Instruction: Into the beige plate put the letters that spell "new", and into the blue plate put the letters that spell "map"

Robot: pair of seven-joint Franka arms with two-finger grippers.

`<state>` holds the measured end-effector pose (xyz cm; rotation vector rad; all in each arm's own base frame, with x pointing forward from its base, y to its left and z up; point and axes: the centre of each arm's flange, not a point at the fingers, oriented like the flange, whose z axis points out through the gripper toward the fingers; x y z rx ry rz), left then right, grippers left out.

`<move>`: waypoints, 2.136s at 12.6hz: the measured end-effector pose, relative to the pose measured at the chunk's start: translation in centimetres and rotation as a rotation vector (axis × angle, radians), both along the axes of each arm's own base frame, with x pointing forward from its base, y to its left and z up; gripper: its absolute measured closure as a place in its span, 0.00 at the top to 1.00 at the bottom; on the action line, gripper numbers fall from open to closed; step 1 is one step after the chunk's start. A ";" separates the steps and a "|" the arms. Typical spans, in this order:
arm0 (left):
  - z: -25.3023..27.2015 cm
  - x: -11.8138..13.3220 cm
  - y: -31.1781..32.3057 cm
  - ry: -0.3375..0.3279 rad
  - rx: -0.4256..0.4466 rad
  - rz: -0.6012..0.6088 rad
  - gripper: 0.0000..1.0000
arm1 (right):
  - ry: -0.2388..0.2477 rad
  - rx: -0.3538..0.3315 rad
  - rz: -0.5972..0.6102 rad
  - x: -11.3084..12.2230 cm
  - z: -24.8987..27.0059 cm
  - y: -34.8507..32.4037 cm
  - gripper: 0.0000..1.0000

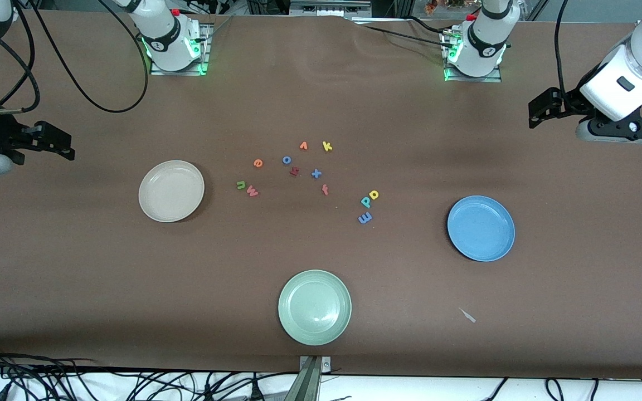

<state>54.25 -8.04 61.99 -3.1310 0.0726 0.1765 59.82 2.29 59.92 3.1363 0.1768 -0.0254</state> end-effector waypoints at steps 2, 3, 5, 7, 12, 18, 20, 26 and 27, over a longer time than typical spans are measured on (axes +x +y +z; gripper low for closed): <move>0.0 0.0 0.0 0.001 -0.003 0.000 1.00 | 0.000 0.000 0.001 0.0 0.0 0.0 1.00; 0.0 0.0 -0.1 0.002 -0.010 0.000 1.00 | 0.000 0.000 0.001 0.0 0.0 0.0 1.00; -0.2 0.1 -0.2 0.005 -0.016 0.000 1.00 | 0.000 0.000 0.001 0.0 0.0 0.0 1.00; -0.4 0.2 0.1 0.010 -0.016 0.004 1.00 | 0.000 0.000 0.001 0.0 0.0 0.0 1.00; -0.7 0.4 -0.2 0.016 -0.016 -0.002 1.00 | 0.000 -0.004 0.002 0.0 0.0 0.0 1.00; -0.8 0.3 -0.6 0.018 -0.017 -0.011 1.00 | 0.000 -0.005 0.004 0.0 0.0 0.1 1.00; -0.8 0.3 -0.5 0.018 -0.017 -0.011 1.00 | 0.000 -0.005 0.004 0.0 0.0 0.1 1.00; -0.8 0.4 -0.4 0.017 -0.017 -0.009 1.00 | 0.000 -0.005 0.005 0.0 0.0 0.2 1.00; -0.8 0.4 -0.4 0.017 -0.017 -0.009 1.00 | 0.000 -0.005 0.005 0.0 0.0 0.2 1.00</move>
